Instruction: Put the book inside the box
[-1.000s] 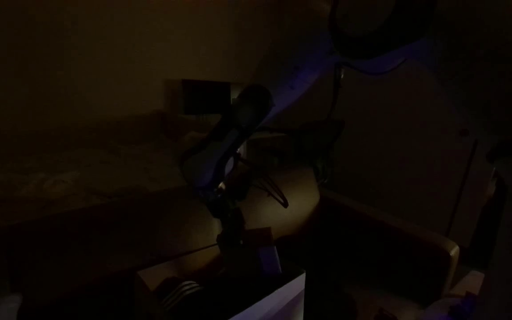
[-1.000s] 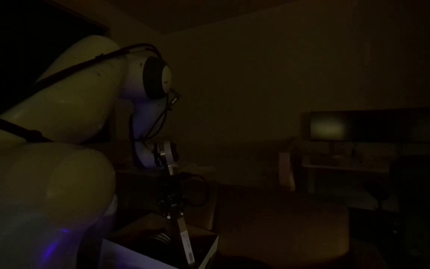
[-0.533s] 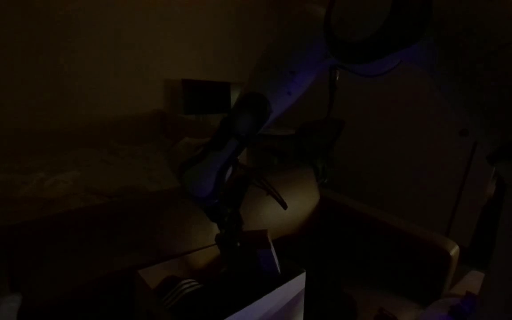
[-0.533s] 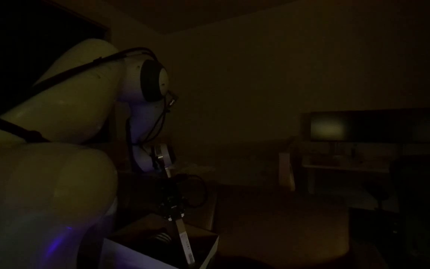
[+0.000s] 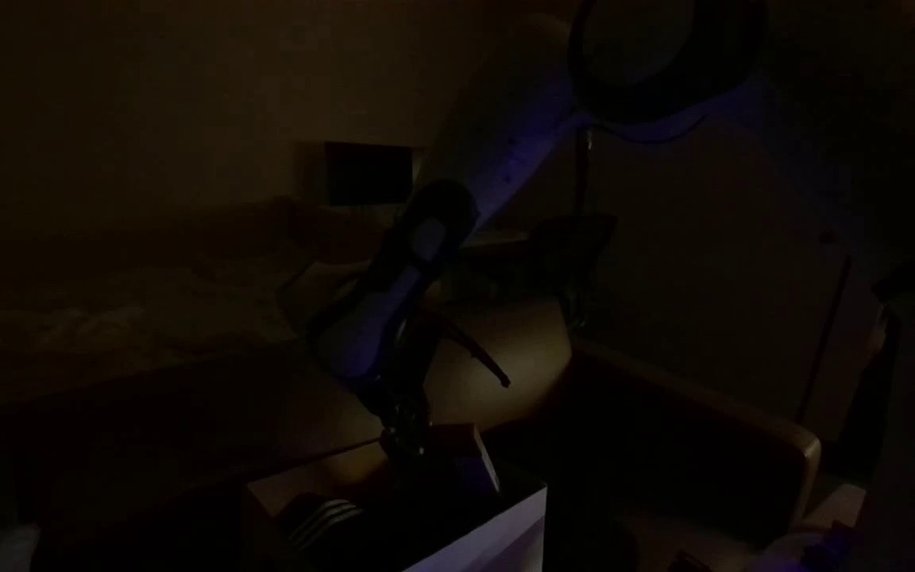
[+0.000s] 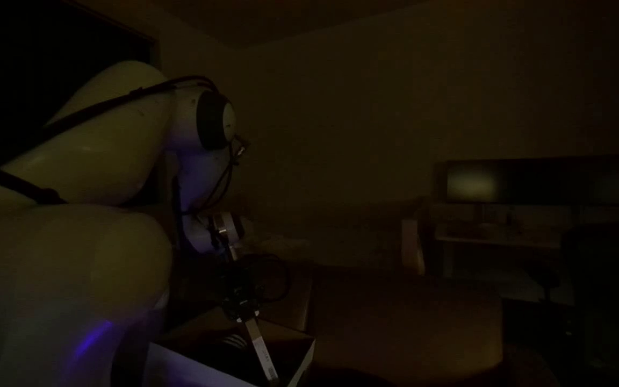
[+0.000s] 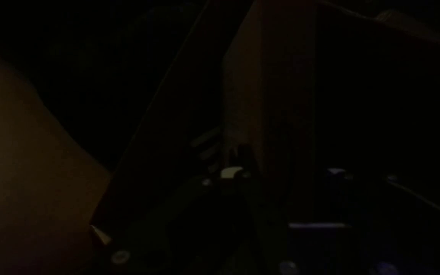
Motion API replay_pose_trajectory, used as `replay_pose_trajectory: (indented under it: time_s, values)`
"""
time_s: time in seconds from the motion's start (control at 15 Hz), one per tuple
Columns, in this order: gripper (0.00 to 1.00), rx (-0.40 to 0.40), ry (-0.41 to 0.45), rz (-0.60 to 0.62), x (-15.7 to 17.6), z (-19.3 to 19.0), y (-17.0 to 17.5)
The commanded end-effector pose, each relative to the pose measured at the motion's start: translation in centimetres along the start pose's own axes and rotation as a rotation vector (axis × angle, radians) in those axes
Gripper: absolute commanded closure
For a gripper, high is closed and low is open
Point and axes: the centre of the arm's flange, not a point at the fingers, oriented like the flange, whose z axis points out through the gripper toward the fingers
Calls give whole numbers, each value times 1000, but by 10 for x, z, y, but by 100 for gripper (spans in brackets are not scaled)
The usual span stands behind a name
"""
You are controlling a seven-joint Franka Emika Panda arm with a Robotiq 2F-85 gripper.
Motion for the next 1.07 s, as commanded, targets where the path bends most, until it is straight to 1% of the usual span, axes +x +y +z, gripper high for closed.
replay_pose_trajectory:
  time_s: [0.0,0.53,0.6,0.67,0.73,1.0]
  values:
    - [94,-23,-20,20,-4,9,9]
    - [94,-39,-31,14,-5,11,10]
    - [58,-40,-33,11,-4,11,10]
    - [57,-39,-34,12,-4,12,11]
    - [42,-40,-39,14,-5,12,12]
    - [16,-58,-60,15,-7,21,18]
